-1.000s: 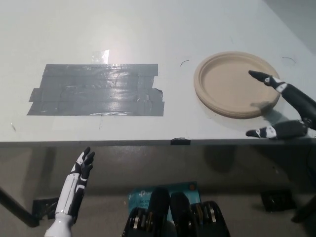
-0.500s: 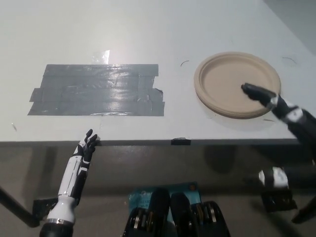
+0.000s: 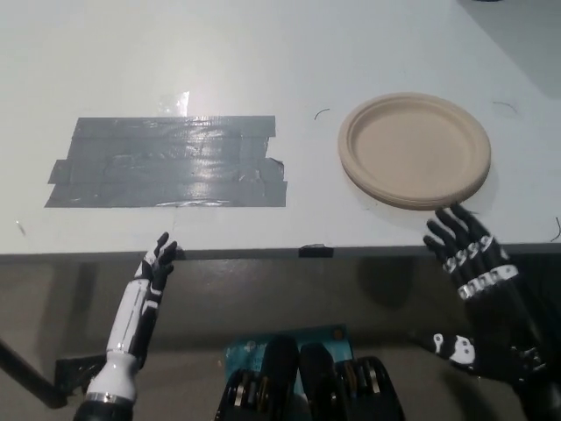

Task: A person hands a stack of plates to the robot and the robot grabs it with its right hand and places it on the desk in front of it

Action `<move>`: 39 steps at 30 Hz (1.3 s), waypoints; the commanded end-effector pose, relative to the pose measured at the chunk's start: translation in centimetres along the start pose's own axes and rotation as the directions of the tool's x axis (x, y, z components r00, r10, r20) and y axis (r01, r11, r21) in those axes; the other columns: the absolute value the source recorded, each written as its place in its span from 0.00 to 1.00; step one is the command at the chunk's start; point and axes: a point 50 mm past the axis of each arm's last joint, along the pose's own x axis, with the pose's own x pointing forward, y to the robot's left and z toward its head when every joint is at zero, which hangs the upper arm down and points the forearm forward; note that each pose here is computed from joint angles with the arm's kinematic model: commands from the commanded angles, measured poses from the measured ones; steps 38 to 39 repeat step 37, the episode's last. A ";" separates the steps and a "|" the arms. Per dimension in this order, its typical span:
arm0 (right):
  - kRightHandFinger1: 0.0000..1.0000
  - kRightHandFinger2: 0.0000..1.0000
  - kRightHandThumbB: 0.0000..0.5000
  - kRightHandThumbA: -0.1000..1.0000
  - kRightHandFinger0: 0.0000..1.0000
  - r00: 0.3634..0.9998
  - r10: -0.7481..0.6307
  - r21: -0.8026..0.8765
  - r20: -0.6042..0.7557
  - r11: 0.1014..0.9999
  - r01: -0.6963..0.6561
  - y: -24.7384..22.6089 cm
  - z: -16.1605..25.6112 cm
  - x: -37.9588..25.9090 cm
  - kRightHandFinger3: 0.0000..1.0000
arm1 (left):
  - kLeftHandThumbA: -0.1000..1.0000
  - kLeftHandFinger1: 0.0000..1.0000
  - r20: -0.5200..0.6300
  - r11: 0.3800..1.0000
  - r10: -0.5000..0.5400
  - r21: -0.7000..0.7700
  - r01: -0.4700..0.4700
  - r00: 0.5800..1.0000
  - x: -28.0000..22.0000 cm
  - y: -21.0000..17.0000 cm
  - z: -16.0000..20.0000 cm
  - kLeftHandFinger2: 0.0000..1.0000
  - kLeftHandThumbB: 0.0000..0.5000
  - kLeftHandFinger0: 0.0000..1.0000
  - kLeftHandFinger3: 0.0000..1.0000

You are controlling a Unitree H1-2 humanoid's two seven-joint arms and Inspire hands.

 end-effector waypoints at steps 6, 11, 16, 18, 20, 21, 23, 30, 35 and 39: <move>1.00 1.00 0.56 1.00 1.00 0.992 -0.113 -0.068 -0.051 0.992 0.109 -1.1 -3.7 -2.4 1.00 | 1.00 1.00 0.004 1.000 -0.011 -0.013 0.011 1.000 -2.7 -0.6 -0.1 1.00 0.33 1.00 1.00; 1.00 1.00 0.53 1.00 1.00 0.990 -0.116 -0.062 -0.074 0.992 0.112 -1.1 -4.4 -2.8 1.00 | 1.00 1.00 -0.003 1.000 -0.007 -0.011 0.007 1.000 -3.5 -0.5 -0.4 1.00 0.30 1.00 1.00; 1.00 1.00 0.49 1.00 1.00 0.990 -0.120 -0.072 -0.076 0.991 0.115 -1.2 -4.5 -2.7 1.00 | 1.00 1.00 -0.006 1.000 -0.008 -0.008 0.008 1.000 -3.6 -0.3 -0.4 1.00 0.33 1.00 1.00; 1.00 1.00 0.50 1.00 1.00 0.990 -0.121 -0.073 -0.078 0.991 0.116 -1.2 -4.5 -2.7 1.00 | 1.00 1.00 -0.004 1.000 -0.007 -0.011 0.007 1.000 -3.6 -0.3 -0.5 1.00 0.34 1.00 1.00; 1.00 1.00 0.48 1.00 1.00 0.990 -0.116 -0.072 -0.079 0.991 0.111 -1.2 -4.5 -2.7 1.00 | 1.00 1.00 -0.005 1.000 -0.007 -0.017 0.007 1.000 -3.6 -0.4 -0.5 1.00 0.31 1.00 1.00; 1.00 1.00 0.48 1.00 1.00 0.990 -0.115 -0.072 -0.079 0.991 0.110 -1.2 -4.5 -2.8 1.00 | 1.00 1.00 -0.005 1.000 -0.007 -0.018 0.007 1.000 -3.6 -0.4 -0.5 1.00 0.31 1.00 1.00; 1.00 1.00 0.46 1.00 1.00 0.990 -0.117 -0.075 -0.080 0.991 0.111 -1.2 -4.5 -2.8 1.00 | 1.00 1.00 -0.002 1.000 -0.007 -0.015 0.007 1.000 -3.6 -0.4 -0.5 1.00 0.31 1.00 1.00; 1.00 1.00 0.46 1.00 1.00 0.989 -0.121 -0.077 -0.085 0.990 0.115 -0.9 -4.5 -2.8 1.00 | 1.00 1.00 0.000 1.000 -0.008 -0.007 0.008 1.000 -3.8 -0.2 -0.5 1.00 0.30 1.00 1.00; 1.00 1.00 0.47 1.00 1.00 0.989 -0.114 -0.077 -0.092 0.991 0.107 -0.9 -4.5 -2.8 1.00 | 1.00 1.00 -0.005 1.000 -0.006 -0.014 0.006 1.000 -3.8 -0.2 -0.5 1.00 0.31 1.00 1.00; 1.00 1.00 0.45 1.00 1.00 0.989 -0.114 -0.078 -0.091 0.991 0.107 -0.8 -4.5 -2.8 1.00 | 1.00 1.00 -0.004 1.000 -0.006 -0.015 0.006 1.000 -3.8 -0.1 -0.5 1.00 0.31 1.00 1.00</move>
